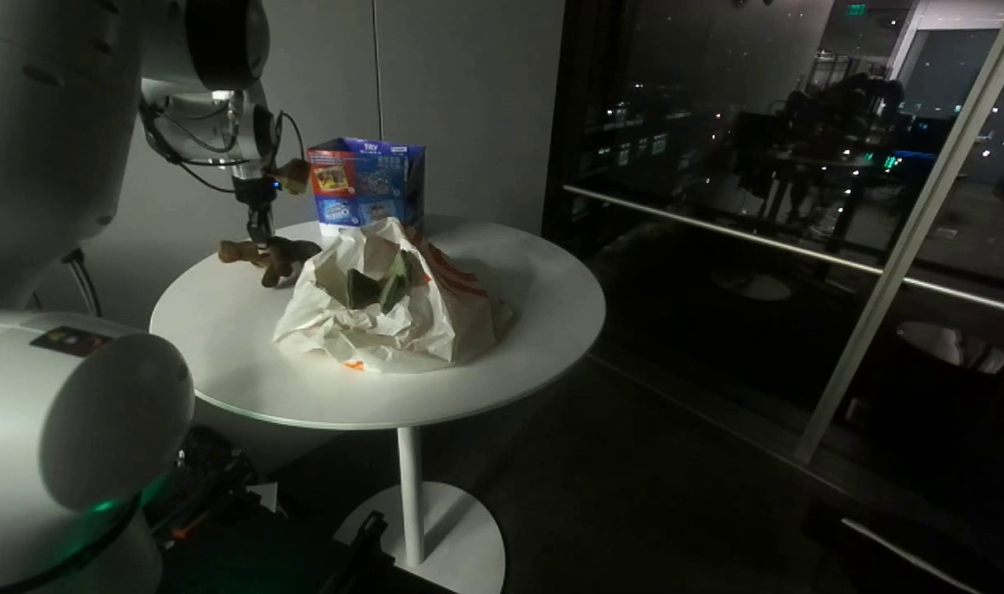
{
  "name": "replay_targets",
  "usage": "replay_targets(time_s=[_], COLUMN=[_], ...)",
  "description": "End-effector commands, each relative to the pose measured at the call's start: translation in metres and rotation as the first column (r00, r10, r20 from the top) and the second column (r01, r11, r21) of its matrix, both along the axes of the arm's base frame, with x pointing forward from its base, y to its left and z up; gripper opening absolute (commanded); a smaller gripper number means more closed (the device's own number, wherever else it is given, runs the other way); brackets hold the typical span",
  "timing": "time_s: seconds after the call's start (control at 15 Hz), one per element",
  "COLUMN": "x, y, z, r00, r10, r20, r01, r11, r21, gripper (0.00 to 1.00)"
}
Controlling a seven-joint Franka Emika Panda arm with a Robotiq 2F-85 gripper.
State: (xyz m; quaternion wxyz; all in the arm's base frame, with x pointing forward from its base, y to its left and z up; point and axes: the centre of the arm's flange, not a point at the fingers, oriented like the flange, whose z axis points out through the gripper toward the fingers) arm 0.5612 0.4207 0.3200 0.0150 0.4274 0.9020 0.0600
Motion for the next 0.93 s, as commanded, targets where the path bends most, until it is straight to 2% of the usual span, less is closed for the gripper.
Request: replay_targets(time_s=[0.0,0.2,0.4,0.6,0.87], x=[-0.035,-0.057,-0.087,-0.118,-0.146], y=[-0.030,-0.053,-0.085,-0.121,-0.161], z=[0.076,0.124,0.162,0.184,0.187], r00=[0.985,0.949,0.895,0.820,0.703], r10=[-0.121,-0.238,-0.336,-0.423,-0.512], r20=[0.119,0.207,0.295,0.384,0.494], r01=[0.121,0.238,0.351,0.463,0.608], r11=[0.993,0.971,0.936,0.886,0.792], r21=[0.014,0.023,0.002,-0.013,-0.044], gripper=[0.11,0.11,0.11,0.11,0.10])
